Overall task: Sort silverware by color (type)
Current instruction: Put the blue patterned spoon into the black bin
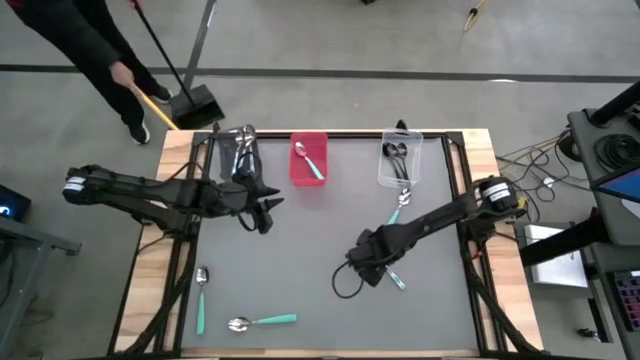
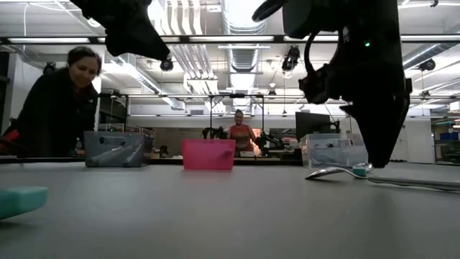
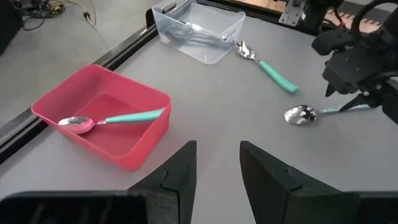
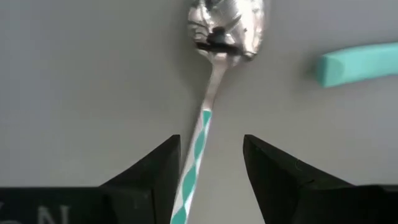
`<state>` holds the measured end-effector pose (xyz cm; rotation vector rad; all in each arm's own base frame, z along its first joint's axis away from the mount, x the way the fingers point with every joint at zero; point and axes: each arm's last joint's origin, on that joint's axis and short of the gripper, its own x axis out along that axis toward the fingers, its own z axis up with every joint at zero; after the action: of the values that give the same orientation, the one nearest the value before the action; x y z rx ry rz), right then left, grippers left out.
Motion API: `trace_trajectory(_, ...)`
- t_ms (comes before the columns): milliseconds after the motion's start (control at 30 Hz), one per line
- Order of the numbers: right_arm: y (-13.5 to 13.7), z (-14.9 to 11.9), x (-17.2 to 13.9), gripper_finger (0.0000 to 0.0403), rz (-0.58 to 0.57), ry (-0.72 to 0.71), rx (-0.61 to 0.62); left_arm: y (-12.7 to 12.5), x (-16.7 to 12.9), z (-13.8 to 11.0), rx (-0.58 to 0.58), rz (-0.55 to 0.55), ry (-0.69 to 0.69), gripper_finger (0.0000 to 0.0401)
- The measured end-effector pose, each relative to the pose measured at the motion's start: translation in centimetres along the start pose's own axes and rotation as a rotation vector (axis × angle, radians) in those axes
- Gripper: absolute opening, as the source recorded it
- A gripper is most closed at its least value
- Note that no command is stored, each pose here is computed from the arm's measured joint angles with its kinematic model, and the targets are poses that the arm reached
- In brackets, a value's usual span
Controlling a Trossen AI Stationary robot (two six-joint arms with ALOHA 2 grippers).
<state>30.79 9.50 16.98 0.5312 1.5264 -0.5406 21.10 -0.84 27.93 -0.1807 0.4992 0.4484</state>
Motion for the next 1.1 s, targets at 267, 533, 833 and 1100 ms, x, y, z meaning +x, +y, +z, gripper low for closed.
trace_trajectory(267, 0.3, 0.4, 1.8, 0.0160, -0.044, 0.021, -0.027, -0.1, 0.3, -0.1, 0.025, 0.003, 0.009, 0.0104)
trace_trajectory(533, 0.8, 0.7, 2.7, 0.0134, -0.039, 0.024, -0.045, -0.2, 0.4, 0.1, 0.028, 0.017, -0.017, 0.0104)
trace_trajectory(833, 1.1, 0.9, 3.1, 0.0020, -0.017, 0.012, -0.100, -0.4, 0.6, 0.3, 0.020, 0.013, -0.041, 0.0104)
trace_trajectory(1100, 0.6, 0.9, 0.8, 0.0015, -0.005, -0.102, -0.232, -0.7, 0.6, 1.1, 0.029, -0.011, -0.120, 0.0104)
